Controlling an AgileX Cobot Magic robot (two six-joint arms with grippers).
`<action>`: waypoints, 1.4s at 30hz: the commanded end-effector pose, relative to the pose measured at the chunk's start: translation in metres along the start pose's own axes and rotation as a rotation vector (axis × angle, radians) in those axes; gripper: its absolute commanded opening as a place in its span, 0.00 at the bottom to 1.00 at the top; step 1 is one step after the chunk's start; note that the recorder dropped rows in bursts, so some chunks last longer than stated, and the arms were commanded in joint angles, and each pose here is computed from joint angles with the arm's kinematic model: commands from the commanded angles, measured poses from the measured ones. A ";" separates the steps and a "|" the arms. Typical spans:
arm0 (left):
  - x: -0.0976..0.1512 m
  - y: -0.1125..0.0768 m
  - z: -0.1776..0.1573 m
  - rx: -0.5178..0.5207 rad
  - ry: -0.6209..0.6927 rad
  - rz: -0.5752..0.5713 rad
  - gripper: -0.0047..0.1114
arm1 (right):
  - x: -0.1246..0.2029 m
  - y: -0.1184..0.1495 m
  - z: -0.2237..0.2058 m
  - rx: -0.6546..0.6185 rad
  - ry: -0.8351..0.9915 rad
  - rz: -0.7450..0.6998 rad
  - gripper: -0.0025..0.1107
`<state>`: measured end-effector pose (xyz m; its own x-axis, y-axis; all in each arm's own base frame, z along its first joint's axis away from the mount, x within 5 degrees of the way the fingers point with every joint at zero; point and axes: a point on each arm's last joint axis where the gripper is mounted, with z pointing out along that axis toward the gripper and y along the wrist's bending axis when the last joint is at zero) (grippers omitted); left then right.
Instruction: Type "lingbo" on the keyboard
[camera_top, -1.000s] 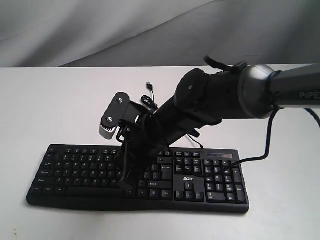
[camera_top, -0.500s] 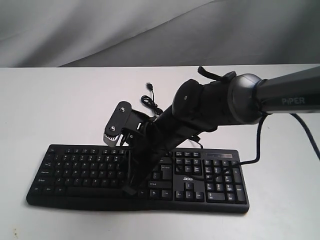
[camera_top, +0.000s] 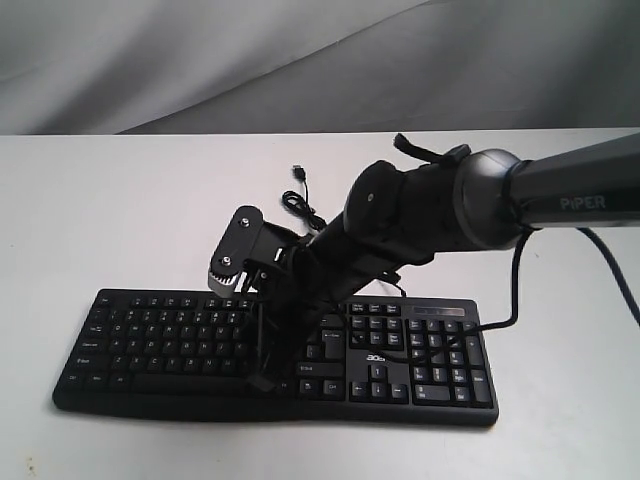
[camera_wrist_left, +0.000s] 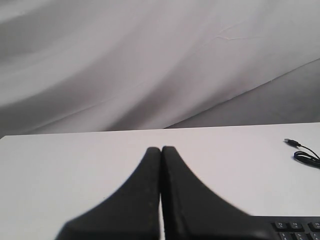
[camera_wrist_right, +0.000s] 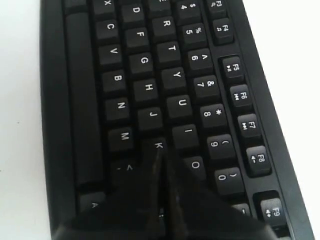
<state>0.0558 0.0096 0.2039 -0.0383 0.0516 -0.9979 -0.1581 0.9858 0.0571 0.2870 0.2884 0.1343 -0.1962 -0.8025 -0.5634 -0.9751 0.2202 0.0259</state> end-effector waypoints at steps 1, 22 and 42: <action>0.001 -0.001 0.000 0.007 -0.009 -0.002 0.04 | 0.002 -0.002 0.005 0.007 0.008 -0.024 0.02; 0.001 -0.001 0.000 0.007 -0.009 -0.002 0.04 | 0.005 -0.002 0.011 -0.006 0.010 -0.024 0.02; 0.001 -0.001 0.000 0.007 -0.009 -0.002 0.04 | -0.020 -0.009 0.013 0.028 -0.060 -0.060 0.02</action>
<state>0.0558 0.0096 0.2039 -0.0383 0.0516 -0.9979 -0.1581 0.9858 0.0571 0.2985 0.3050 0.1376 -0.1354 -0.7814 -0.6092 -0.9803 0.1949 -0.0321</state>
